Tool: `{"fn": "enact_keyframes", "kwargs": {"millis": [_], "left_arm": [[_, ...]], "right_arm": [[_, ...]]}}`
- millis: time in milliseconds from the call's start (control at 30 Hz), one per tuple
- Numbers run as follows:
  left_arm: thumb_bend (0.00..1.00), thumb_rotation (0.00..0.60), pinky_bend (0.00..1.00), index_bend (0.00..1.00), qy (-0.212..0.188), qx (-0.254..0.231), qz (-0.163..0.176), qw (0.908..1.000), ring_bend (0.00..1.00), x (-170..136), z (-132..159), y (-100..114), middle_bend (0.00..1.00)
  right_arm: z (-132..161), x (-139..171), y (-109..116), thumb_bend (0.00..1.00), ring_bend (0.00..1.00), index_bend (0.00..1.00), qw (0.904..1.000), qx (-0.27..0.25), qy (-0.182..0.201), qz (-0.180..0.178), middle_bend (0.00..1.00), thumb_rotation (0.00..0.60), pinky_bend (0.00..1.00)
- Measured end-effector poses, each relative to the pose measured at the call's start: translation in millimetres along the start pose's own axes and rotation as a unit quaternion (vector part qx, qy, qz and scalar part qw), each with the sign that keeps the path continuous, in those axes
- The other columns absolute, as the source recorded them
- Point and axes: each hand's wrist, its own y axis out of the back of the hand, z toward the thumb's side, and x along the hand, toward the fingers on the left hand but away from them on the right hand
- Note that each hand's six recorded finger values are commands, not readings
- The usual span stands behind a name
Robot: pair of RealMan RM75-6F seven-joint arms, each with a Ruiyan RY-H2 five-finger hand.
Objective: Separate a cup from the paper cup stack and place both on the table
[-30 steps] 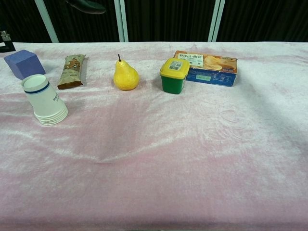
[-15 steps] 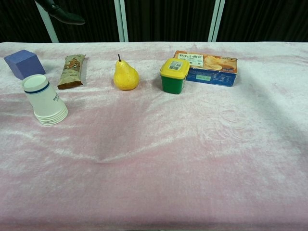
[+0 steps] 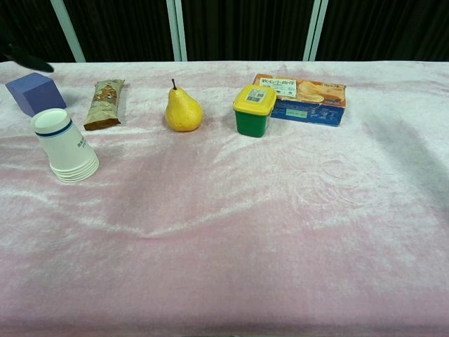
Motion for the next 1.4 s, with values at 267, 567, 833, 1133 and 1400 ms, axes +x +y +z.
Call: {"fn": "enact_keyframes", "kwargs": {"millis": [267, 567, 833, 1133, 1400], "left_arm": [[0.13, 0.6, 0.05, 0.14, 0.043, 0.036, -0.081, 0.9952, 0.0, -23.6, -38.5, -31.9, 0.06], [0.13, 0.6, 0.04, 0.14, 0.05, 0.04, -0.114, 0.9914, 0.0, -24.9, -53.1, -65.7, 0.05], [0.13, 0.6, 0.15, 0.14, 0.045, 0.006, -0.112, 0.9927, 0.0, -13.4, -54.0, -88.6, 0.04], [0.18, 0.6, 0.31, 0.14, 0.024, -0.024, -0.112, 0.9932, 0.0, 8.9, -40.2, -111.9, 0.08], [0.22, 0.6, 0.39, 0.2, 0.014, -0.018, -0.123, 0.9921, 0.09, 17.1, -32.1, -123.8, 0.19]], "right_arm": [[-11.0, 70.9, -56.0, 0.18, 0.19, 0.13, 0.9994, 0.015, -0.031, -0.005, 0.02, 0.6, 0.2], [-19.0, 81.0, -58.2, 0.18, 0.19, 0.13, 0.9988, 0.012, -0.045, -0.011, 0.02, 0.6, 0.2], [-18.0, 81.2, -57.1, 0.18, 0.19, 0.13, 0.9989, 0.005, -0.045, -0.011, 0.02, 0.6, 0.2], [-19.8, 81.3, -60.8, 0.18, 0.19, 0.13, 0.9988, 0.002, -0.049, 0.002, 0.02, 0.6, 0.2], [-21.0, 81.6, -59.1, 0.18, 0.19, 0.13, 0.9986, -0.001, -0.053, 0.002, 0.02, 0.6, 0.2]]}}
